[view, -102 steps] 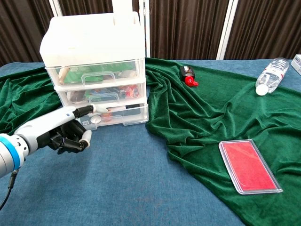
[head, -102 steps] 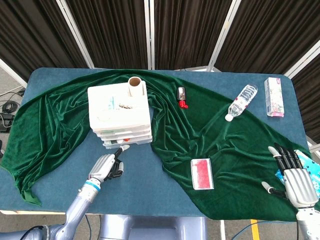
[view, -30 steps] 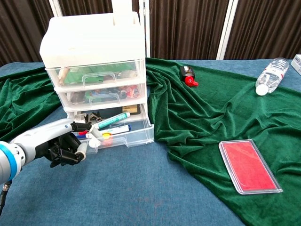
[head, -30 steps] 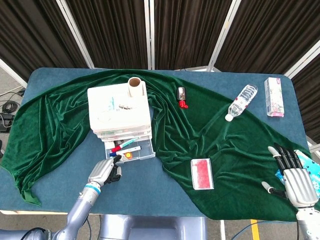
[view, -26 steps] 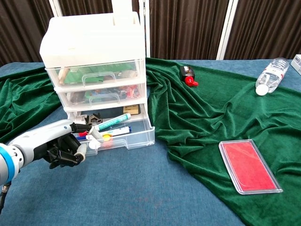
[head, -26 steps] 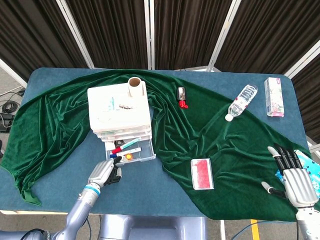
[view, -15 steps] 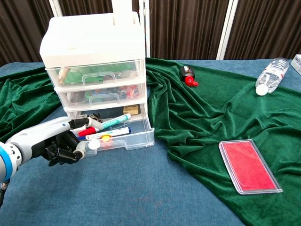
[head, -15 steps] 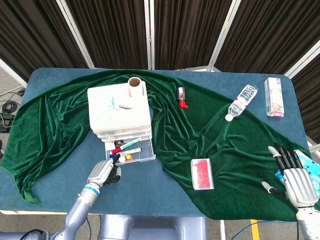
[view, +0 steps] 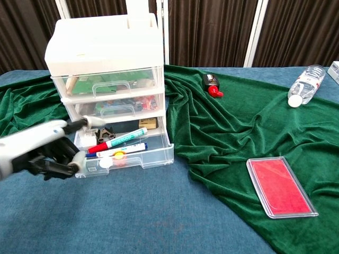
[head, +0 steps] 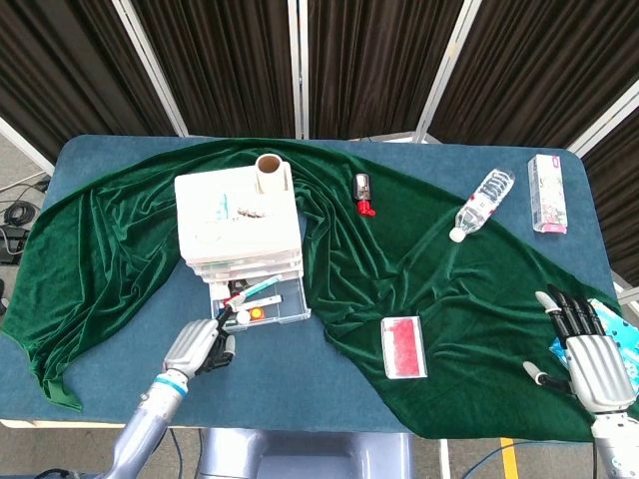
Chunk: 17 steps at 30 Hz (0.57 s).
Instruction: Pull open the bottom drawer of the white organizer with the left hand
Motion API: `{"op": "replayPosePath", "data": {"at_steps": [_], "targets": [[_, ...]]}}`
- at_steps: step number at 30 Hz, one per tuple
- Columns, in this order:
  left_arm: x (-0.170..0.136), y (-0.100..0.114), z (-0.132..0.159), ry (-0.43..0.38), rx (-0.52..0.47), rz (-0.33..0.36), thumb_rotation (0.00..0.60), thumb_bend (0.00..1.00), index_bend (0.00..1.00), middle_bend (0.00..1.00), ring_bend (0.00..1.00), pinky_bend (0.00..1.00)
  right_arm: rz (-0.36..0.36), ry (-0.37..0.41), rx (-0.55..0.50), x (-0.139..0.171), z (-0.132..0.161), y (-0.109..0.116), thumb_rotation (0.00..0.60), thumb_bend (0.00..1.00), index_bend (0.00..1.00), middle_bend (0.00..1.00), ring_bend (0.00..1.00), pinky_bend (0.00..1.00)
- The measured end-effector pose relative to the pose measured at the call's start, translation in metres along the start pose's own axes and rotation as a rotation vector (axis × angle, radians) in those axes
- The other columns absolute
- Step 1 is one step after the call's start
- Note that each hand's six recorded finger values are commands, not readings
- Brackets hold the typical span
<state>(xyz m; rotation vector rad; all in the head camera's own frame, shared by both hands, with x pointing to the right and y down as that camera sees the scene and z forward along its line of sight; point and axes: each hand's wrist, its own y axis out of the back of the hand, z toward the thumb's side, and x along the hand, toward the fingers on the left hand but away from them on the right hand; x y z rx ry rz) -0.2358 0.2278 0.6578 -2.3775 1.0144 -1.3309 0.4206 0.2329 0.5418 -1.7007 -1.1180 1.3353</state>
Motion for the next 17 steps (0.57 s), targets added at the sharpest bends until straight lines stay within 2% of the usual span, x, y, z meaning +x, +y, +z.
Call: {"op": "replayPosePath", "data": {"at_steps": [3, 4, 5, 8, 9, 11, 14, 17], "targets": [[-0.016, 0.012, -0.003, -0.036, 0.039, 0.044, 0.6, 0.52, 0.0, 0.48, 0.43, 0.48, 0.001, 0.0, 0.008, 0.0, 0.001, -0.001, 0.6, 0.05, 0.01, 0.0, 0.0, 0.0], [-0.021, 0.016, -0.005, -0.045, 0.054, 0.061, 0.6, 0.5, 0.0, 0.36, 0.33, 0.41, 0.001, 0.001, 0.011, 0.0, 0.001, -0.002, 0.6, 0.05, 0.01, 0.0, 0.0, 0.0], [-0.028, 0.022, -0.008, -0.056, 0.078, 0.088, 0.6, 0.47, 0.0, 0.25, 0.23, 0.33, 0.001, 0.003, 0.017, 0.0, 0.002, -0.003, 0.6, 0.05, 0.01, 0.0, 0.0, 0.0], [-0.049, 0.041, -0.022, -0.066, 0.171, 0.177, 0.6, 0.32, 0.0, 0.02, 0.02, 0.13, 0.002, 0.007, 0.036, -0.001, 0.004, -0.006, 0.6, 0.05, 0.01, 0.0, 0.0, 0.0], [-0.056, 0.047, -0.028, -0.059, 0.204, 0.208, 0.6, 0.26, 0.0, 0.0, 0.0, 0.07, 0.002, 0.008, 0.041, -0.001, 0.005, -0.006, 0.6, 0.05, 0.01, 0.0, 0.0, 0.0], [-0.071, 0.059, -0.042, -0.03, 0.288, 0.277, 0.6, 0.22, 0.0, 0.0, 0.0, 0.01, 0.0, 0.011, 0.05, -0.001, 0.006, -0.008, 0.6, 0.05, 0.01, 0.0, 0.0, 0.0], [-0.092, 0.074, -0.062, 0.016, 0.402, 0.368, 0.6, 0.21, 0.0, 0.0, 0.0, 0.0, -0.002, 0.011, 0.06, -0.001, 0.007, -0.01, 0.6, 0.05, 0.01, 0.0, 0.0, 0.0], [-0.111, 0.085, -0.078, 0.063, 0.477, 0.432, 0.6, 0.21, 0.0, 0.0, 0.0, 0.0, -0.007, 0.014, 0.07, -0.001, 0.008, -0.011, 0.6, 0.05, 0.01, 0.0, 0.0, 0.0]]}}
